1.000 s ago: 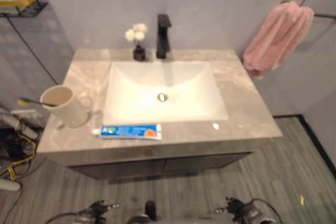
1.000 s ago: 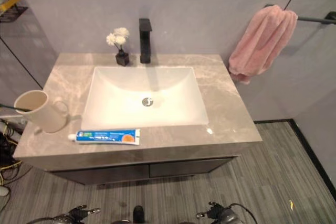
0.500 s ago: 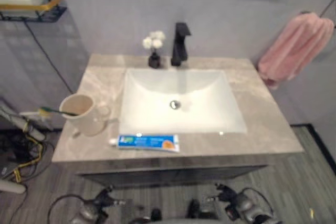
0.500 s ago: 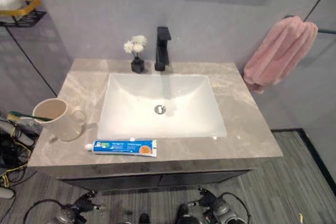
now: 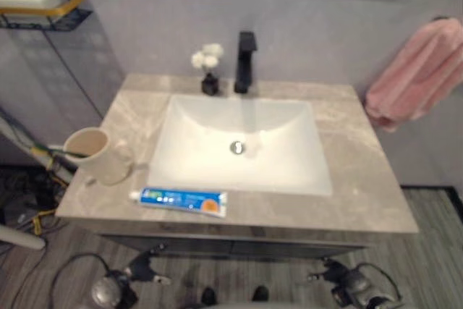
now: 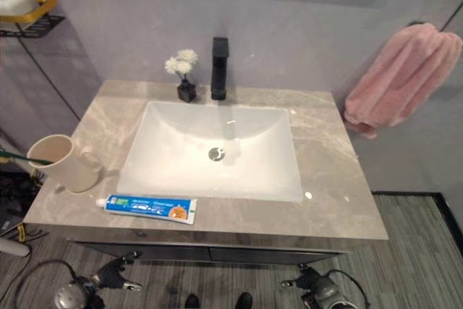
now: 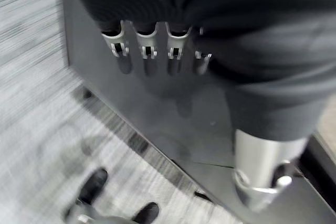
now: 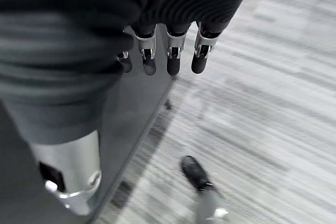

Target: Put brush and paste in cup on sink, flatten towel.

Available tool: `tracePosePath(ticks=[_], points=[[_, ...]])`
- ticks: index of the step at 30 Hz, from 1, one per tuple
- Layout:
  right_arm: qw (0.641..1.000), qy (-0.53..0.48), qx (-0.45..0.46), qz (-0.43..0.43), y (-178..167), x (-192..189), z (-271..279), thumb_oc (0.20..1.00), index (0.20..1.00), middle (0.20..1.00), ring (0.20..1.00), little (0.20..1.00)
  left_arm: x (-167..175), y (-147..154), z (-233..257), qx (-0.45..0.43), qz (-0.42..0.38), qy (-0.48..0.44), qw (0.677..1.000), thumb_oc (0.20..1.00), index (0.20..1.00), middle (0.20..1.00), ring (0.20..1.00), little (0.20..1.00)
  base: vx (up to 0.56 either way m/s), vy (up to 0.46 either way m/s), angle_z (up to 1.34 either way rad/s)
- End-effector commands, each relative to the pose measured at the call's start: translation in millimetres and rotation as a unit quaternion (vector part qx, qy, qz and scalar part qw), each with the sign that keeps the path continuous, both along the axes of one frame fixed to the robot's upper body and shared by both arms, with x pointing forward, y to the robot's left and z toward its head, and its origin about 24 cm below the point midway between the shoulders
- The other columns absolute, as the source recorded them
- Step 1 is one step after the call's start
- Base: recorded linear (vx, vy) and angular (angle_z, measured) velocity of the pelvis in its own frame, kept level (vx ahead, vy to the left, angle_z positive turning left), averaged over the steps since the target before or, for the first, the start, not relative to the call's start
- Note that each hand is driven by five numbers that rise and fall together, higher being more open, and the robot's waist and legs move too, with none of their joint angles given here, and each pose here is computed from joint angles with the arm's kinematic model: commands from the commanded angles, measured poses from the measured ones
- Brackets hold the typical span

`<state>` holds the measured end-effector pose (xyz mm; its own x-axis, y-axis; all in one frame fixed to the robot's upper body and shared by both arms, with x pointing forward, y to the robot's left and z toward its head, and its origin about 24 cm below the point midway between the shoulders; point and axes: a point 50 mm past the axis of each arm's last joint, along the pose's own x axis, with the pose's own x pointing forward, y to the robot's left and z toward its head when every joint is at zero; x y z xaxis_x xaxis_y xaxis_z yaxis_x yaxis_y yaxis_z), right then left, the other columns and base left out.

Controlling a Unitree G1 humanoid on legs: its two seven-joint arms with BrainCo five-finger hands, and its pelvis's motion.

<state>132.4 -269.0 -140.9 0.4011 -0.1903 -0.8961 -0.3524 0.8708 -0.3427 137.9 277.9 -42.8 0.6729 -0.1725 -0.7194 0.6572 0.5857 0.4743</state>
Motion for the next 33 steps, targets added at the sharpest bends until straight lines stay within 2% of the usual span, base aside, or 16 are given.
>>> tracePosePath(ticks=[1,3,5,7,11,14,20,23,33], points=[[0.999,-0.009,-0.029,0.035,-6.0,16.2,7.4,1.0,1.0,1.0,1.0,1.0,20.9,15.9,63.8,0.019,-0.04,-0.102,0.994,1.0,1.0,1.0,1.0,1.0,0.0,0.015,0.33],[0.999,-0.001,-0.034,0.042,-14.9,6.0,7.6,1.0,1.0,1.0,1.0,1.0,29.5,5.8,137.4,0.01,-0.101,-0.202,0.974,1.0,1.0,1.0,1.0,1.0,0.01,0.023,0.35],[0.998,0.035,-0.036,0.036,-24.7,-13.5,4.9,1.0,1.0,1.0,1.0,1.0,28.8,-0.9,182.8,0.014,-0.148,-0.236,0.96,1.0,1.0,1.0,1.0,1.0,0.03,0.024,0.49],[0.997,0.065,-0.036,0.032,-28.2,-28.0,2.0,1.0,1.0,1.0,1.0,1.0,29.6,-10.2,217.2,0.025,-0.183,-0.273,0.944,1.0,1.0,1.0,1.0,1.0,0.03,0.033,0.43],[0.997,0.078,-0.015,-0.01,-24.2,-44.4,-3.8,1.0,1.0,1.0,1.0,1.0,34.0,-20.1,265.2,0.008,-0.194,-0.381,0.904,1.0,1.0,1.0,1.0,1.0,0.02,0.035,0.12],[0.996,0.092,0.007,-0.01,-13.4,-56.0,-10.0,1.0,1.0,1.0,1.0,1.0,36.6,-25.5,288.0,0.007,-0.203,-0.435,0.877,1.0,1.0,1.0,1.0,1.0,0.02,0.037,0.08],[0.994,0.102,0.022,-0.016,-5.7,-65.2,-14.2,1.0,1.0,1.0,1.0,1.0,45.1,-23.1,286.5,0.012,-0.198,-0.443,0.874,1.0,1.0,1.0,1.0,1.0,0.02,0.042,-0.12],[0.992,0.121,0.02,-0.037,-10.6,-80.5,-14.8,1.0,1.0,1.0,1.0,1.0,53.9,-11.1,263.8,-0.027,-0.157,-0.401,0.902,1.0,1.0,1.0,1.0,1.0,0.01,0.058,-0.23],[0.986,0.136,0.01,-0.093,-26.3,-102.2,-11.2,1.0,1.0,1.0,1.0,1.0,58.1,-9.0,245.4,-0.024,-0.156,-0.366,0.917,1.0,1.0,1.0,1.0,1.0,-0.02,0.079,-0.37]])
